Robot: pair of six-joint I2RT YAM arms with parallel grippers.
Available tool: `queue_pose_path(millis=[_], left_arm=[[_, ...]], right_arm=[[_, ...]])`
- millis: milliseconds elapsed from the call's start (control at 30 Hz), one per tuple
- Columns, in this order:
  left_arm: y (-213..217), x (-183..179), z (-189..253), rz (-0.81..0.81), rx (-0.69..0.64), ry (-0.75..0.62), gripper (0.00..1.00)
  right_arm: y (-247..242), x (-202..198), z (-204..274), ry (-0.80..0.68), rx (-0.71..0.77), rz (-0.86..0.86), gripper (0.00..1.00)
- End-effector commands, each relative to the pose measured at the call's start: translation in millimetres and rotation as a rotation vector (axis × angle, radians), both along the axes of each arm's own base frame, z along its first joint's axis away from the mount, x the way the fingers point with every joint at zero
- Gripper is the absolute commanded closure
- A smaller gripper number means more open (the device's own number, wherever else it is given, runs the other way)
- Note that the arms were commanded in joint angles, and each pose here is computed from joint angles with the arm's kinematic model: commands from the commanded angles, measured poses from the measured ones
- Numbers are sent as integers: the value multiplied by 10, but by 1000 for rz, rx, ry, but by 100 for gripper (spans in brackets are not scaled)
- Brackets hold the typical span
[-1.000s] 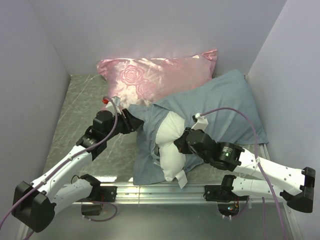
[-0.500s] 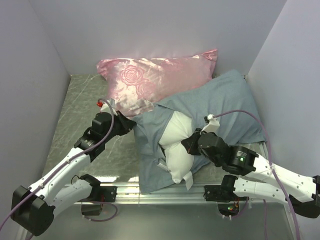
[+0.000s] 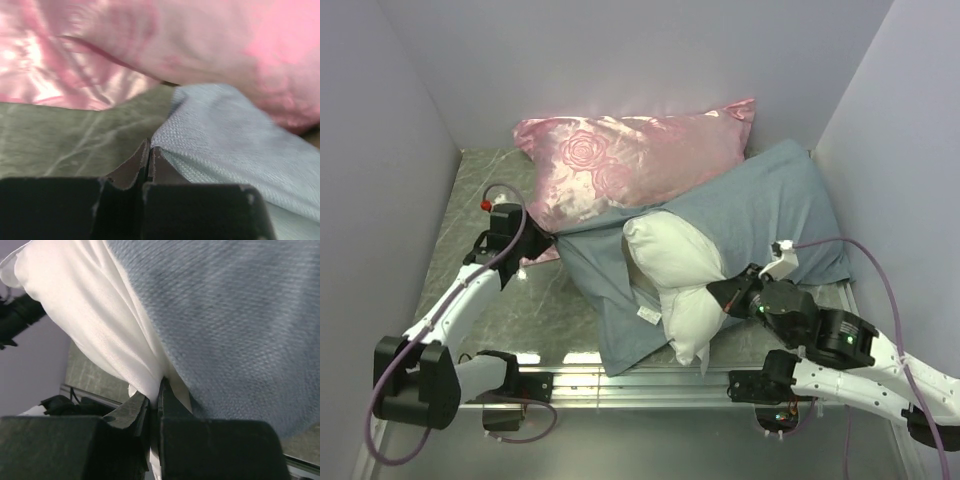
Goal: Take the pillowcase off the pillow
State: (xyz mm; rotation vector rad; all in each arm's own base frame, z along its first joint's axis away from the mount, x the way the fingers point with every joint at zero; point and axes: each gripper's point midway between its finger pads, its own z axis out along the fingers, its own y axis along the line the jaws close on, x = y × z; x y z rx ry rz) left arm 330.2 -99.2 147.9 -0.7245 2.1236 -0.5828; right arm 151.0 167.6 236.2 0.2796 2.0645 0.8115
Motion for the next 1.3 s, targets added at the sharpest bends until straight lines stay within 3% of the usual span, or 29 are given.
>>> queue_pose_path(millis=[0,133,300,400,433,533,567,667,800,1000,1133,1267], left_arm=[[386,250,132,117,-2,-30,99],[268,313,171,53,-34,-39,99],[-172,256,198,-127,-15,-58,97],[-517,156,363,-271,-43,-109,70],[-560,122,441,-288,-52,-127,48],[-515,-9,828,-283,-48,-205,21],[-469,-33,929,-274,-29,-226,19],[-352,-160,1374,-242,0,-283,14],[-461,-436,1560,-296,-81,-303,12],[-875,-846,1120,-394,-169,-254,5],[-1144,-1005,1049,-505,-257,-291,1],[-1212,-1021,841,-508,-259,-254,1]], right_arm=[[-372,60,268,-68,72,-140,100],[-403,51,371,-82,91,-141,100],[16,90,665,-125,145,-23,100],[353,135,875,-147,153,60,100],[424,164,885,-145,139,67,100],[701,252,873,-139,101,106,100],[804,288,806,-132,75,121,100],[1028,346,781,-121,52,154,100],[1307,401,973,-139,76,206,100],[1702,425,1206,-153,103,303,100],[1930,386,1108,-134,111,373,100],[2018,349,977,-125,121,409,100]])
